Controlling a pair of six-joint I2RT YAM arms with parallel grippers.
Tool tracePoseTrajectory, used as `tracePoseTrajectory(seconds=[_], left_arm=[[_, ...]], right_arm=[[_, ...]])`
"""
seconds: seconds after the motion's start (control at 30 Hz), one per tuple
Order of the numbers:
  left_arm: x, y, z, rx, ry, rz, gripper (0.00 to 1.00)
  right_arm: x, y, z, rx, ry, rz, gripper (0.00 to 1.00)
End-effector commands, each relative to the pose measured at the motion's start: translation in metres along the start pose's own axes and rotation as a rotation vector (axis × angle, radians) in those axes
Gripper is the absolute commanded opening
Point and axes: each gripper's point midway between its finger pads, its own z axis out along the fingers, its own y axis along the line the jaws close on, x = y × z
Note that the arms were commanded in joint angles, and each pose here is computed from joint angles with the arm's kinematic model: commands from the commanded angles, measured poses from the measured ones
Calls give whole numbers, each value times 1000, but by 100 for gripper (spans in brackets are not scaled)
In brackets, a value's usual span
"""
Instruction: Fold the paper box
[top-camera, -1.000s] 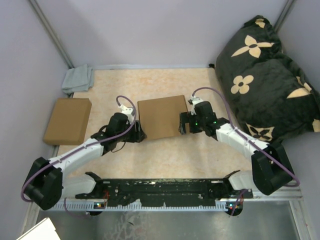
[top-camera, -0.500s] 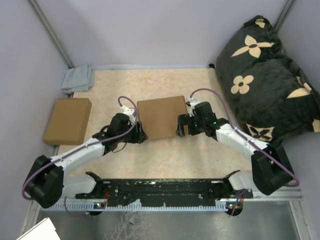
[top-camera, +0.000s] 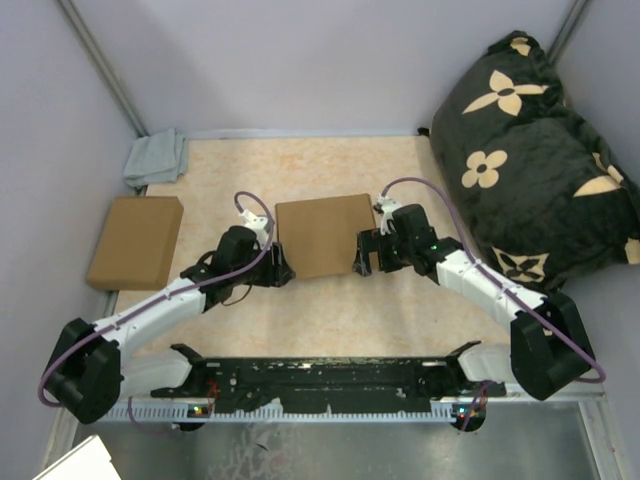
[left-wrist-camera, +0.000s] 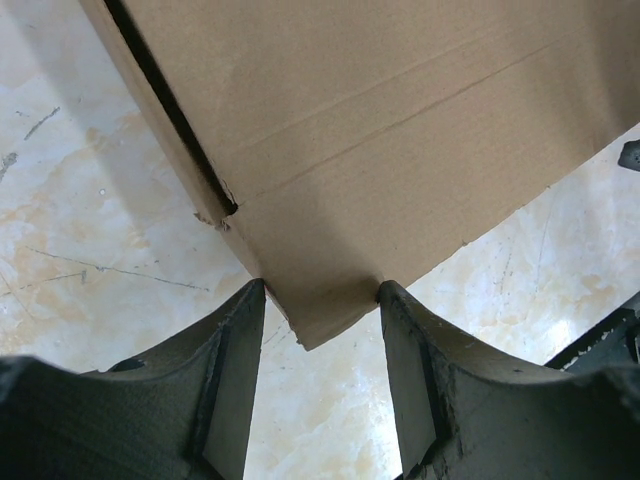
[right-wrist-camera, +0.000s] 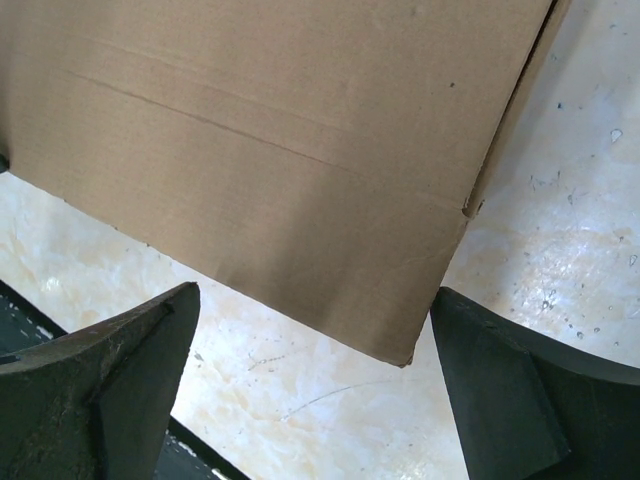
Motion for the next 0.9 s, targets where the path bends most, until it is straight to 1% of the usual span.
tracePoseTrajectory(seconds=[0.0,0.23,0.4,0.67,0.87], left_arm=[[-20,-21,-9,69,-50,11,56],[-21,-20,-9,63,-44,14,56],[-17,-17,-5,51,-31,17,56],[-13,-13,0,40,-22,21,55],[-8,-9,2,31,-15,22,55]], right_arm=[[-18,20,-11,-72,-54,-25,99],[-20,20,-13,-68,-51,-27,99],[-20,12,-10,-26,-56,-41,99],[-21,3,-1,-1,-101,-51,99],[-19,-4,3,26,-109,-60,99]])
